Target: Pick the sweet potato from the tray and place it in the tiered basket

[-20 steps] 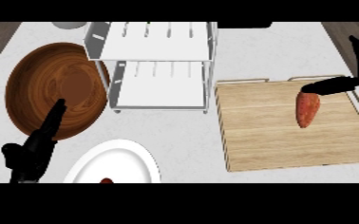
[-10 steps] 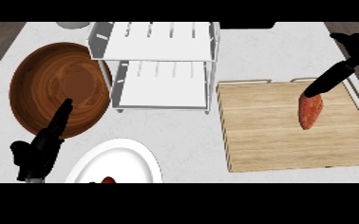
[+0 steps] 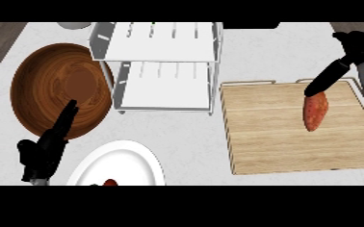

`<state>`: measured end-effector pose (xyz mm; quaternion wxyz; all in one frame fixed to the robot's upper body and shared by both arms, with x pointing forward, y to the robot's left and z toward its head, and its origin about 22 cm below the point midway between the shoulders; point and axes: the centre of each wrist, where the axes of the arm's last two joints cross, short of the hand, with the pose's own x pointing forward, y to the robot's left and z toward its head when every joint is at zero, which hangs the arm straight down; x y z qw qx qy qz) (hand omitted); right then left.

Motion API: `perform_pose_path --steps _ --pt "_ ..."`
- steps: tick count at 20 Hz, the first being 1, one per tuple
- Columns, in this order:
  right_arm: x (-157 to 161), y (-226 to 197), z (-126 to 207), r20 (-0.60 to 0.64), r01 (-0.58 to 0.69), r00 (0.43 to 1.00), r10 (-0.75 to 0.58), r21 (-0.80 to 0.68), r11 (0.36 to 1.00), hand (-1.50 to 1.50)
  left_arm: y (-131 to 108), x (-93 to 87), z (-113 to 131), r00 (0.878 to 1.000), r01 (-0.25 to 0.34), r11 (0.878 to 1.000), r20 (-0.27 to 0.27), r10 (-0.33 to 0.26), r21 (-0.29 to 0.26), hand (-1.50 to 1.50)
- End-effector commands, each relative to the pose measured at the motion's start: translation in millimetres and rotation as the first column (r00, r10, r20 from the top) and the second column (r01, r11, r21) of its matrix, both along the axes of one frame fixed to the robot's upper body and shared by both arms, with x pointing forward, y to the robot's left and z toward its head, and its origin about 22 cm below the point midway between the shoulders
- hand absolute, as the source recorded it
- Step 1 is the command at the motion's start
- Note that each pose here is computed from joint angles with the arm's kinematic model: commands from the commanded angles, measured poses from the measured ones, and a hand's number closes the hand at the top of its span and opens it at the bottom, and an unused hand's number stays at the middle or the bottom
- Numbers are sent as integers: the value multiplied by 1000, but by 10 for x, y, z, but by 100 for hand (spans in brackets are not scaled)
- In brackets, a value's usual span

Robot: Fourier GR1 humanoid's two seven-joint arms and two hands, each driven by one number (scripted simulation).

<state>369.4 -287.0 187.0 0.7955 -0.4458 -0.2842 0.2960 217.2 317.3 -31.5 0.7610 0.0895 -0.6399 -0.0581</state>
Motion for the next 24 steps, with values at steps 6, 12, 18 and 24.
perform_pose_path --steps 6,12,18,24 --pt "-2 -15 -356 -187 161 968 -166 -43 986 -150 -585 311 112 974 204 974 117 -193 -96 0" --pt "-39 -52 -577 -173 163 971 -167 -34 986 -150 -613 358 217 969 219 972 138 -206 -87 0" --pt "-111 -131 -870 -206 215 954 -218 -35 976 -150 -567 489 196 975 194 976 130 -180 -100 0" --pt "-132 -137 -977 -218 229 949 -229 -24 973 -150 -659 385 85 971 217 970 127 -203 -107 0"
